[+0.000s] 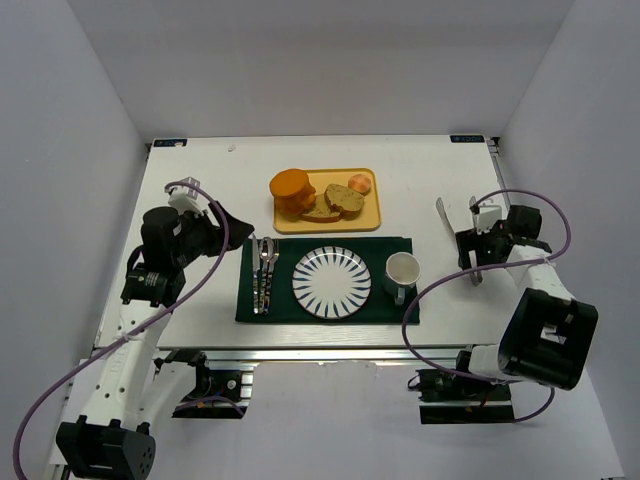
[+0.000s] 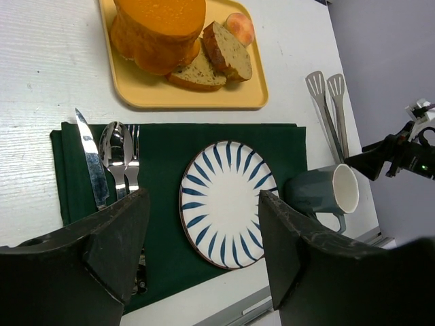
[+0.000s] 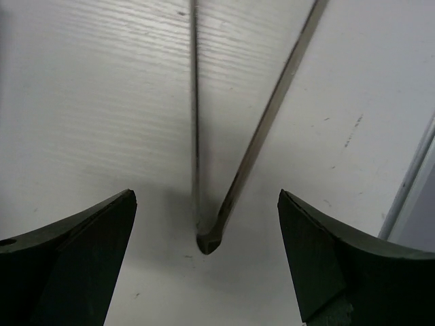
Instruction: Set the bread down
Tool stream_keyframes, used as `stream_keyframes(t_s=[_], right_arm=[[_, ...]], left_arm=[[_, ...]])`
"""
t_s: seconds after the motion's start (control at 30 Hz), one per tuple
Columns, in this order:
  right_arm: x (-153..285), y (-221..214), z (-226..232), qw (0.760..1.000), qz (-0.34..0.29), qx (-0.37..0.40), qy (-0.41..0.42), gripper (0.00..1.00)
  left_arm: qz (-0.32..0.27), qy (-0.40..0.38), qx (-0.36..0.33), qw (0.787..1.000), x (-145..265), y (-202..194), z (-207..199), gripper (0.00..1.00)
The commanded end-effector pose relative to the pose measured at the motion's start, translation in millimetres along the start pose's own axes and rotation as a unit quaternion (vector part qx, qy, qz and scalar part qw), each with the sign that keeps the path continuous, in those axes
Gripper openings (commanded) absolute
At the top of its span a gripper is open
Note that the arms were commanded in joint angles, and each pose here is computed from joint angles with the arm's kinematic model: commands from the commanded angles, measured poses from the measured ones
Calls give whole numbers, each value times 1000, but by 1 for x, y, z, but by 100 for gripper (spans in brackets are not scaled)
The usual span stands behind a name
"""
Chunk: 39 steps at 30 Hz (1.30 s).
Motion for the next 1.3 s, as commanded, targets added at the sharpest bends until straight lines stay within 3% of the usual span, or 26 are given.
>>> stream_keyframes(t_s=[0.0,0.2,0.6,0.7,0.83,0.97,1.2,1.23,1.27], right_arm=[[-8,11,-24,997,-10,1,-77,89],[-42,11,-38,998,20,-28,-56,88],[-74,9,-40,999,26,-44,-16,72],[-78,6,-40,999,31,-38,-13,62],[-77,7,-39,999,16,-27,-6,37],[-59,27,-40,999,-38,-15,3,17],[6,98,-38,987,-154,14,43,18],[11,125,-18,981,-175,55,69,27],[19,133,-9,978,-182,70,78,30]], left_arm=[[1,-10,-4,1000,0,1,-3,75],[5,-8,-1,1000,-3,1,-1,75],[-2,8,6,1000,0,0,1,75],[-4,3,11,1000,-1,0,0,75],[-4,1,12,1000,-1,1,-1,75],[-4,2,10,1000,0,1,-2,75],[-6,-6,13,1000,2,0,-3,75],[-3,-8,14,1000,1,-1,-2,75],[-3,-10,15,1000,1,-1,-3,75]])
Point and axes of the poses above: each gripper's point midway between its finger pads, its own x axis back along the fingers, its own z axis along the line the jaws close on, y = z × x, the point moved 10 cm from there along x, back along the fingers, and after that the axes turned 13 degrees about x, right-handed, at the moved point
